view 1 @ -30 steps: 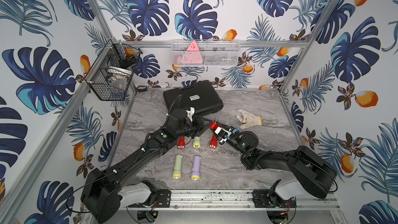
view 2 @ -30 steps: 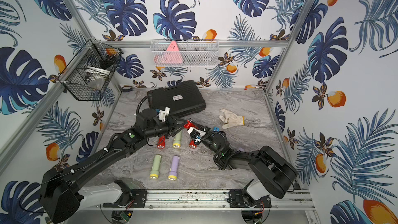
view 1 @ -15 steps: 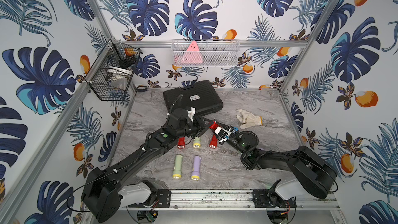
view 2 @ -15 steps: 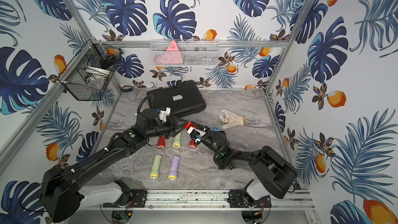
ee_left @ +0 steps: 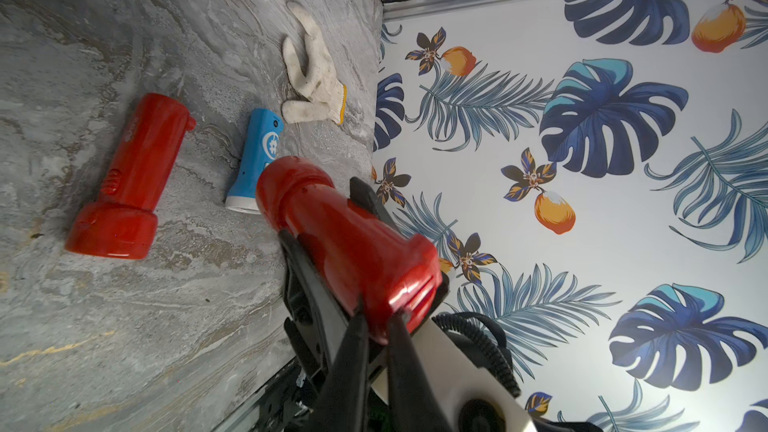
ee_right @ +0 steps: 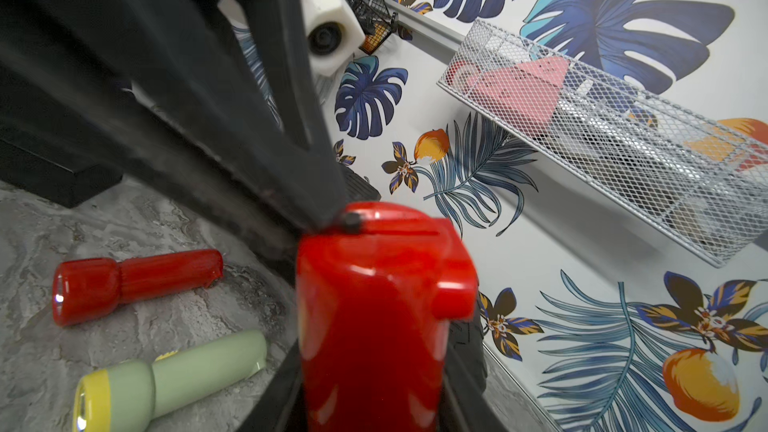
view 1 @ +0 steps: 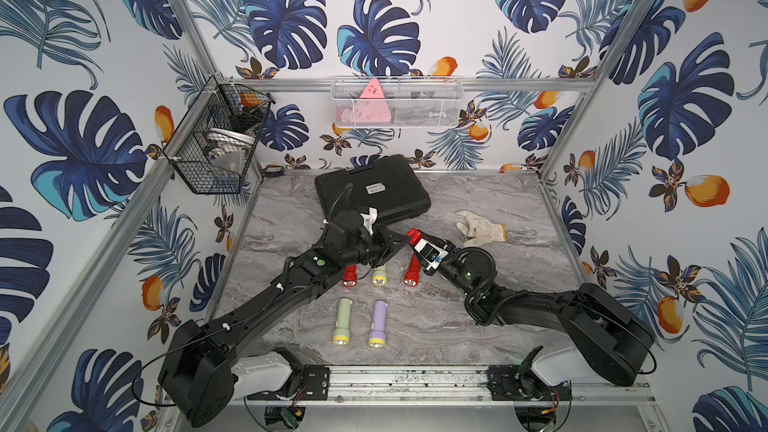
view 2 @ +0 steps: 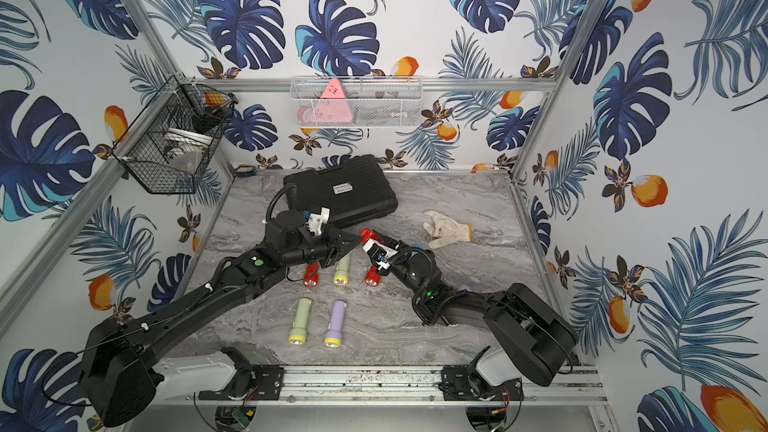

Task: Close the plug at the bottom of the flashlight
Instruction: Close the plug of the flashlight.

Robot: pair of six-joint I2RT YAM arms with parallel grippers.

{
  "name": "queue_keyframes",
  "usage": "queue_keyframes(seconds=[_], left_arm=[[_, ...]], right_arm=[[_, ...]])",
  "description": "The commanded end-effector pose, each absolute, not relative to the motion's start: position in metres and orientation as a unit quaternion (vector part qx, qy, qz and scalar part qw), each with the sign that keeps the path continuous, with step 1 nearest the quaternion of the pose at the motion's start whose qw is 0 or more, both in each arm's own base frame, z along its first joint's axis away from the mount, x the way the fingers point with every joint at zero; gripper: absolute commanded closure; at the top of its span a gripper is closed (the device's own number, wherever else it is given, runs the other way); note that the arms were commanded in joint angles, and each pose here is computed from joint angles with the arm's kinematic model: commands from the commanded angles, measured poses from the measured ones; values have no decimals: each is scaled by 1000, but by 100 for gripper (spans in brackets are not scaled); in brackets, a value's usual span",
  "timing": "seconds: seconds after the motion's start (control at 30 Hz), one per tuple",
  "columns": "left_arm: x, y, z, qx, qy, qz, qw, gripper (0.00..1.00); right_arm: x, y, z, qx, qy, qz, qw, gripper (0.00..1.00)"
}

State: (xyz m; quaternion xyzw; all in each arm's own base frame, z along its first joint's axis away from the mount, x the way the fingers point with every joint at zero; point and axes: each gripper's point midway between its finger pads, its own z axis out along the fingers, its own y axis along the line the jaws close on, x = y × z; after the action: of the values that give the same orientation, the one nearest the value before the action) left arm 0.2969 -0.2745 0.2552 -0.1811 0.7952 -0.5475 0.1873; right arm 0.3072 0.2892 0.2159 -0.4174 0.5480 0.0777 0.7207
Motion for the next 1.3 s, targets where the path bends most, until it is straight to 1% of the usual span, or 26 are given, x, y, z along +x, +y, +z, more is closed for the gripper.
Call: queue_keyframes(seconds=[0.0,0.1,0.2,0.4,0.57,0.67,0.77,0.9,1.0,1.03,1.07,1.1,1.27], left_arm=[[293,-281,264,-161,787,-566,187,91],[292,-281,264,-158,788,-566,184,91],[291,-279,267,-156,786,-568,188,89],[288,-261,269,-135,801,-538,225,85],[282,-238,261,-129,813,-507,257,81],[278,-222,257,-116,823,-473,291,78],[275,-206,254,-90,836,-428,331,68],[277,-186,246,-66,845,-368,384,46],[279,-176,239,-59,848,-337,404,17],[279,-173,236,-57,850,-328,409,9],[280,-172,234,-55,850,-322,412,4],[280,-170,232,-55,851,-317,416,1],[279,-166,225,-53,840,-317,437,1]], right_arm=[[287,306,248,-435,476,119,755,100],[288,306,245,-439,483,119,748,100],[289,301,248,-420,484,117,759,100],[291,289,253,-392,510,116,757,100],[295,278,258,-372,550,111,739,100],[296,271,261,-357,578,114,725,100],[295,261,265,-329,617,128,704,100],[297,243,265,-257,711,153,636,100],[293,229,259,-198,772,164,582,100],[292,223,255,-168,795,168,558,100],[290,220,250,-148,814,170,535,100],[286,217,244,-129,835,172,507,100],[262,216,207,-55,908,188,370,100]])
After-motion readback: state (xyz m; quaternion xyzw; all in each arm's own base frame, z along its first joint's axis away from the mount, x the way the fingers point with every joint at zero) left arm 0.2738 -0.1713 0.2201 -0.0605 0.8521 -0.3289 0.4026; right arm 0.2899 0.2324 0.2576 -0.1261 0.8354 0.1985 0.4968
